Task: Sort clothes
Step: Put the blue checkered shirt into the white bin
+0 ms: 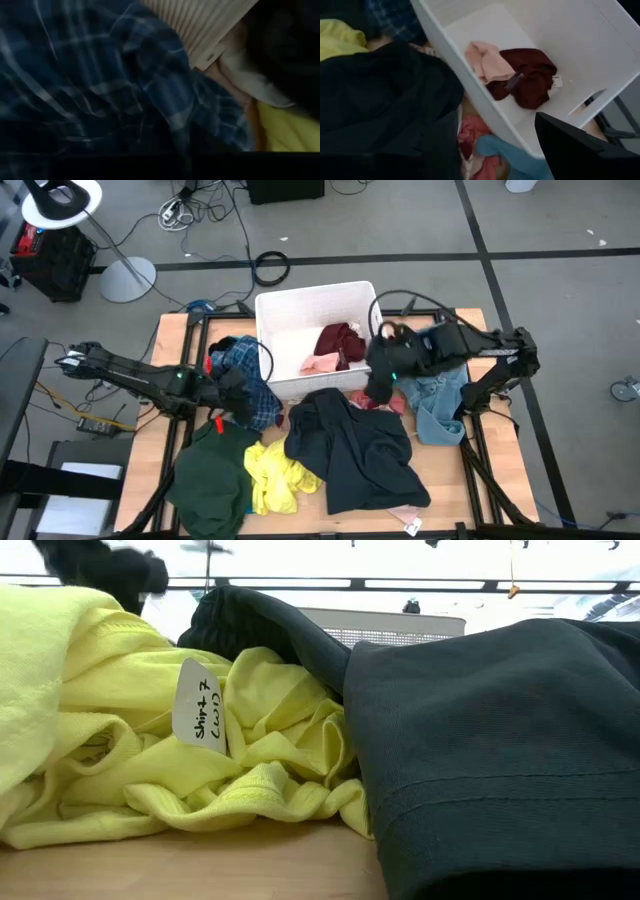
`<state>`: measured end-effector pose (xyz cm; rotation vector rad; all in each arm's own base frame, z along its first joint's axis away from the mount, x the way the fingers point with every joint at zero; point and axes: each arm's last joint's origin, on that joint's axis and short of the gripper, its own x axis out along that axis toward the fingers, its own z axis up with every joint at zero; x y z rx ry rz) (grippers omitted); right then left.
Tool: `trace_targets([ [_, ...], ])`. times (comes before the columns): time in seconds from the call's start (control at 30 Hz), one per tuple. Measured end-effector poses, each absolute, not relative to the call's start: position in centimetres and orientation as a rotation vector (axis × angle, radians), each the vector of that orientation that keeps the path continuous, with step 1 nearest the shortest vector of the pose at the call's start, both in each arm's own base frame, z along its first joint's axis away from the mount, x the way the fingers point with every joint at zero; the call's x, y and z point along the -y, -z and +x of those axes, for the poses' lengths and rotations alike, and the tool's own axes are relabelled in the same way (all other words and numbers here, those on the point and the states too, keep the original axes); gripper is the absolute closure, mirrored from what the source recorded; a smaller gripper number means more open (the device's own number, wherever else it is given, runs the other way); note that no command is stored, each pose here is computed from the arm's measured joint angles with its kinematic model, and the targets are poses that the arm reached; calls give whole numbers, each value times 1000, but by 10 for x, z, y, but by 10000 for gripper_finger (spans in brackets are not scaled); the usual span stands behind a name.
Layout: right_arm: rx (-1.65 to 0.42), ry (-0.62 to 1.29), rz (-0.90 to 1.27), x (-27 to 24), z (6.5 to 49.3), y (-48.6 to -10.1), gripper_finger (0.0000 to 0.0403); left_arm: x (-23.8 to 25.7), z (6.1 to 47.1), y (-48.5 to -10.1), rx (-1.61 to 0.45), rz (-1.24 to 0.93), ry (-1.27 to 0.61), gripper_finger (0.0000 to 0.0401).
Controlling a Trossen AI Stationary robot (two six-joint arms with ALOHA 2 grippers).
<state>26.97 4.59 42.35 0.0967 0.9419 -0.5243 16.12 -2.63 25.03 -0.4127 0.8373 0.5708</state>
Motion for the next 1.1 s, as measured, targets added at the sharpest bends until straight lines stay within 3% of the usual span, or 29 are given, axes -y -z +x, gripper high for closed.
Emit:
trace_targets([
  [0.27, -927, 603, 49, -93, 251, -406, 144, 18, 139, -337, -806, -327, -650, 400],
  [0.53, -904, 705, 16, -127, 248, -326, 153, 14, 134, -405, -600, -244, -637, 401],
  [0.87, -779, 578, 224, -142, 259, -209, 171, 12, 178, -499, -306, -10, -629, 401],
  [1.1, -670, 389, 327, -133, 270, -175, 174, -1, 233, -542, -191, 117, -626, 401],
])
